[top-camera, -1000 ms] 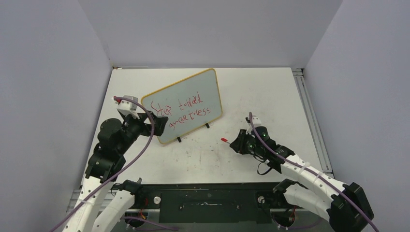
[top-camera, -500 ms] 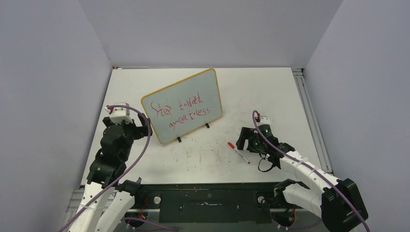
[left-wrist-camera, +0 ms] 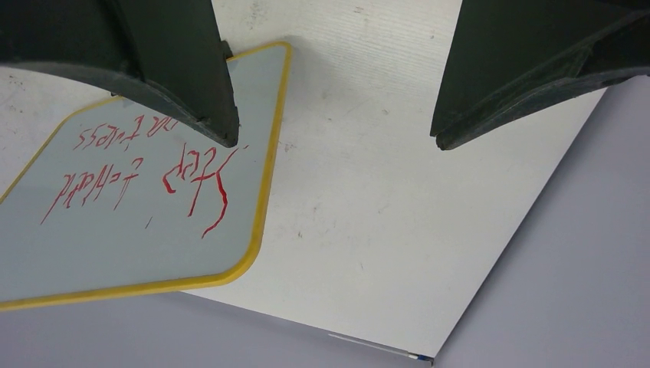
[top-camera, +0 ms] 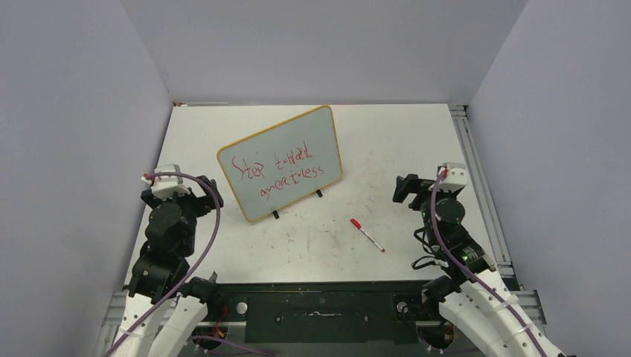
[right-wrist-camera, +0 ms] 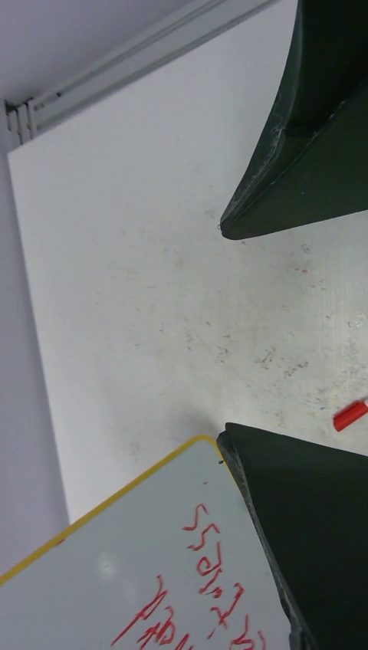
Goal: Write a sentence on the whiteboard
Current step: Reset both arms
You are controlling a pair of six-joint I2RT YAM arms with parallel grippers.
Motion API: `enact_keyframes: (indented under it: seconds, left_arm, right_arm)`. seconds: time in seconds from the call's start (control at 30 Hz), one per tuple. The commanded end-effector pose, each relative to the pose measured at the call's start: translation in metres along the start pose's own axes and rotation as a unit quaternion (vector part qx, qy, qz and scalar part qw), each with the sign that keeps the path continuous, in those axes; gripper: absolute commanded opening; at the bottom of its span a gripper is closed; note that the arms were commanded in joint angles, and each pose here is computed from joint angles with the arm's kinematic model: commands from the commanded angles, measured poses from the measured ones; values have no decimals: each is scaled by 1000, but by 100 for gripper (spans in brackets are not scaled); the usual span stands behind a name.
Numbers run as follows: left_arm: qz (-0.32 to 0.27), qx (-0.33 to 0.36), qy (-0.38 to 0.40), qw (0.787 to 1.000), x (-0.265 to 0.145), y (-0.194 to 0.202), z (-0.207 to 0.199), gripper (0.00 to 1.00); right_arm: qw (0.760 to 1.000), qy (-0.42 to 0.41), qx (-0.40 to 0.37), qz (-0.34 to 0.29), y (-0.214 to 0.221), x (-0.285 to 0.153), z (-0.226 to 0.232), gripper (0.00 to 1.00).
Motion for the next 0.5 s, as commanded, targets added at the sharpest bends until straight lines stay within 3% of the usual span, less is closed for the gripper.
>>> enact_keyframes:
  seconds: [0.0, 0.47]
  left_arm:
    - [-43, -23, 0, 999, -5, -18, -1, 96]
    - [-25, -3, 1, 1000, -3, -17, -3, 96]
  right_arm:
    - [996, 55, -8, -74, -21, -7, -18, 94]
    - [995, 47, -6, -82, -25, -10, -17, 90]
Point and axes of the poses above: each gripper's point midway between its finger pads, its own x axis out along the fingers, its own z axis along the line the jaws close on, y = z × x, the point moved 7 cm from there along -x, back along the fingers, and after that the axes turned 12 degrees about -x, right-handed, at the moved point
